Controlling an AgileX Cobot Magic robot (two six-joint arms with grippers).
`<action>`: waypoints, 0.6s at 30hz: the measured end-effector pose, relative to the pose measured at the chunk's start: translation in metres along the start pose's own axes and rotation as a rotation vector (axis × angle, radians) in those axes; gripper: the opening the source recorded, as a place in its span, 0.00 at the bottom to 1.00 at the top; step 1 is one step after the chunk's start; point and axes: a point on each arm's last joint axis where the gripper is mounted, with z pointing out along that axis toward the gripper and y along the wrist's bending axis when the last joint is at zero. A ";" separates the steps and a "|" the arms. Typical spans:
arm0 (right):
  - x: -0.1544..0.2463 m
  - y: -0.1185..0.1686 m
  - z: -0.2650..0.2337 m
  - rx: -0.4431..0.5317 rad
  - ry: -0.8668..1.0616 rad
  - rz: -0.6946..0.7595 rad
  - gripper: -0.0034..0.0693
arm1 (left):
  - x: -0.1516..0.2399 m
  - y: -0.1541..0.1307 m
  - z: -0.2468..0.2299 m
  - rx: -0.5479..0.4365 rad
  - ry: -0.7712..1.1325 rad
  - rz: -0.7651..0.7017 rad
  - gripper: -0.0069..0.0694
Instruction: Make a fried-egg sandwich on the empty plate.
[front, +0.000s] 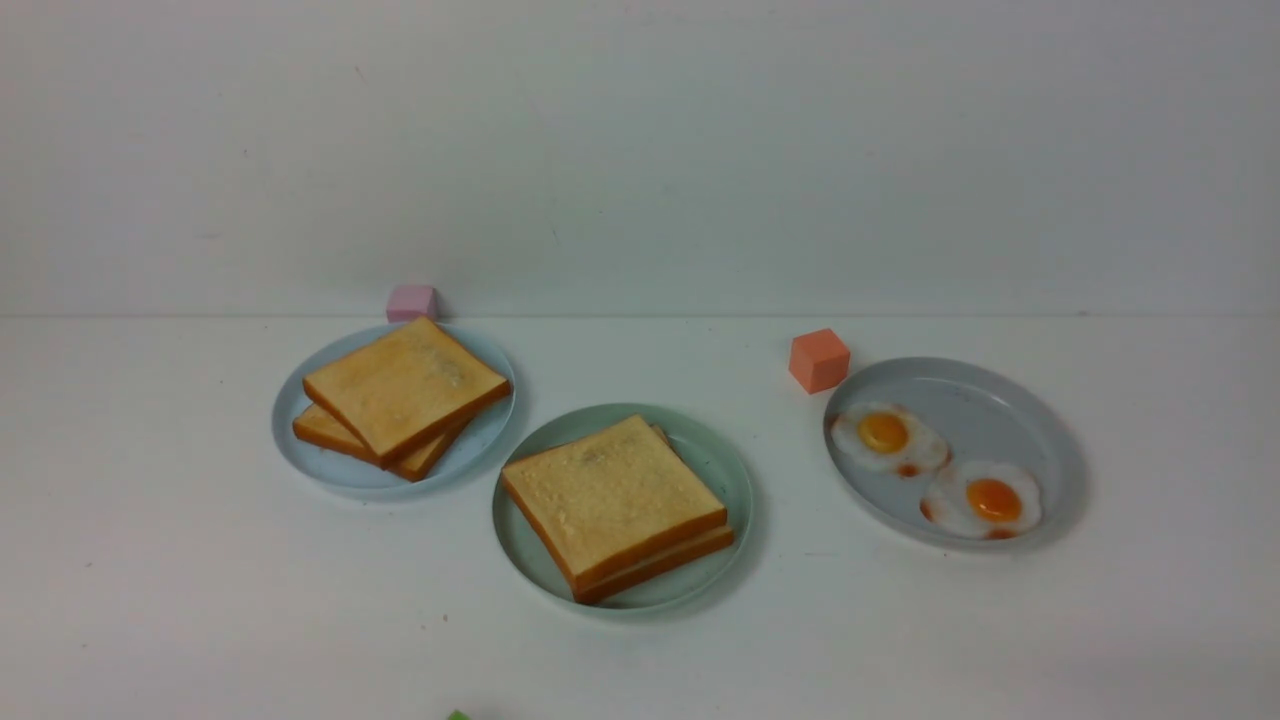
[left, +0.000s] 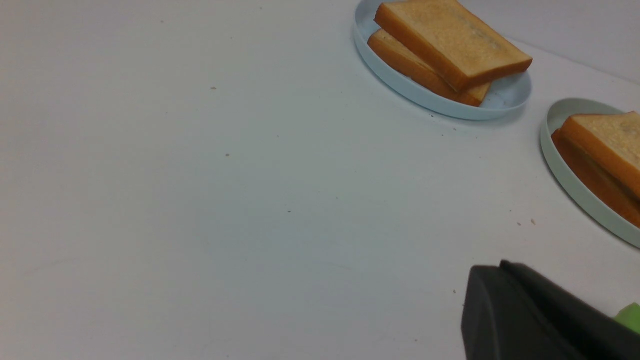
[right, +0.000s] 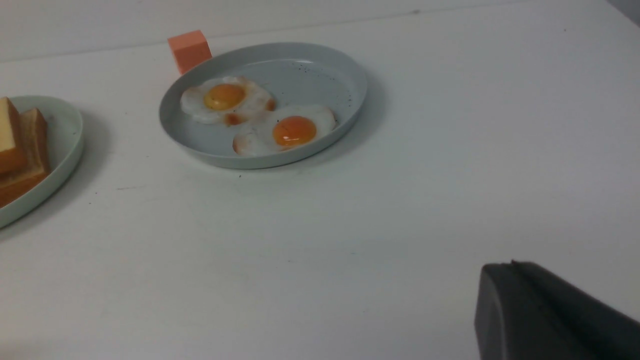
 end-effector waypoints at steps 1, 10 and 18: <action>0.000 0.000 0.000 0.000 0.000 0.000 0.09 | 0.000 0.000 0.000 0.000 0.000 0.000 0.07; 0.000 0.000 0.000 0.000 0.000 0.000 0.10 | 0.000 0.000 0.000 0.000 0.000 0.000 0.07; 0.000 0.000 0.000 0.000 0.000 0.000 0.12 | 0.000 0.000 0.000 0.000 0.000 0.000 0.08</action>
